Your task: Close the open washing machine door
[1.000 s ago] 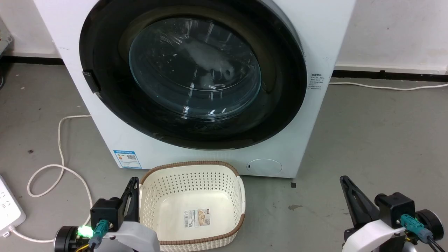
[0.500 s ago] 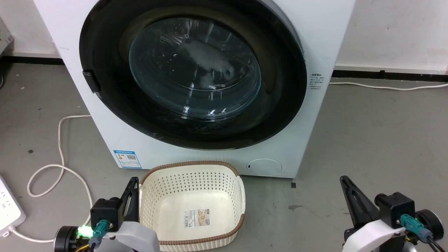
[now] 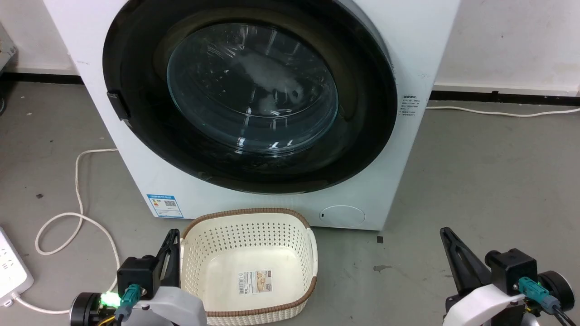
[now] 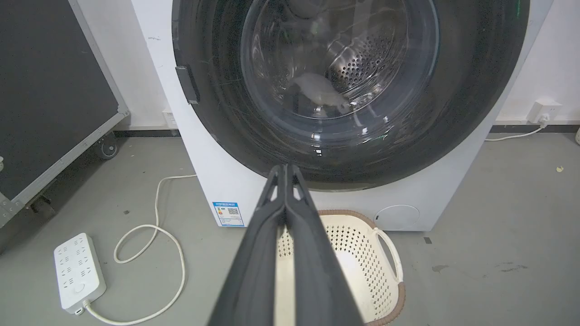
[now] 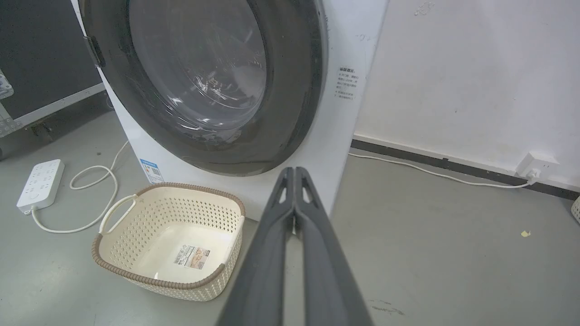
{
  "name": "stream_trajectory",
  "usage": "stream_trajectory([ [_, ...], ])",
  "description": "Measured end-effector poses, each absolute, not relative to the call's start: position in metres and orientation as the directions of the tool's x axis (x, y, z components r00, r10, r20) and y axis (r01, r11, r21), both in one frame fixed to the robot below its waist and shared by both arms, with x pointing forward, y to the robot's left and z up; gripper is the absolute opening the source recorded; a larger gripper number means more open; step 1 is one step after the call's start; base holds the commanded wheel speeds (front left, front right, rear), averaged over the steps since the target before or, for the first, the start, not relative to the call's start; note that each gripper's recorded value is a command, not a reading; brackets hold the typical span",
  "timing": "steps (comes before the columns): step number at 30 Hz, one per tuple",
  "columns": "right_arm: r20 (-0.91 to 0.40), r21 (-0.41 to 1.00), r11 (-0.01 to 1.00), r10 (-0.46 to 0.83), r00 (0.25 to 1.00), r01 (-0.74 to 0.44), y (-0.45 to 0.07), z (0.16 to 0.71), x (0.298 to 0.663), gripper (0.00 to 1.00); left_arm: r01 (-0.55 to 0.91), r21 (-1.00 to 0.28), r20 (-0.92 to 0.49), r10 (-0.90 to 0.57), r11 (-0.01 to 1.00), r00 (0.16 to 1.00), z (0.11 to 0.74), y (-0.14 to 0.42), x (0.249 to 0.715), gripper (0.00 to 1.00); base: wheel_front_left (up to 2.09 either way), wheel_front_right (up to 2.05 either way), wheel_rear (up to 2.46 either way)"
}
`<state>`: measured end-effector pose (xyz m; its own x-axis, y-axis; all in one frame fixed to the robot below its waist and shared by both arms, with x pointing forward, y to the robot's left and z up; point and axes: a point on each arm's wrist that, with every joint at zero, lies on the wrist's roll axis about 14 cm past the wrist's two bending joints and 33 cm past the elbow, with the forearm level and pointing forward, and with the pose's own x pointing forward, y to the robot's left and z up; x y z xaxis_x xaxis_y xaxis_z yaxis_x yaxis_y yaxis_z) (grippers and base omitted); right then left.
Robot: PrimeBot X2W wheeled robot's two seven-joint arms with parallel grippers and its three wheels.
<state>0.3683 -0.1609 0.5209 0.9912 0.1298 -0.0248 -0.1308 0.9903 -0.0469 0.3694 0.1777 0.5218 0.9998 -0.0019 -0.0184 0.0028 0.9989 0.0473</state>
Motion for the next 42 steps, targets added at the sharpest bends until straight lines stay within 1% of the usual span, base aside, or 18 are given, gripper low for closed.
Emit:
stream_trajectory([
  [42,-0.025,-0.047,0.990,0.130,0.991,-0.131,-0.1610,0.5209,0.3684,0.00,0.003,0.047,-0.018,-0.002,0.999,1.000,0.5218,0.1777,0.3694,0.00,0.00,0.00,0.00],
])
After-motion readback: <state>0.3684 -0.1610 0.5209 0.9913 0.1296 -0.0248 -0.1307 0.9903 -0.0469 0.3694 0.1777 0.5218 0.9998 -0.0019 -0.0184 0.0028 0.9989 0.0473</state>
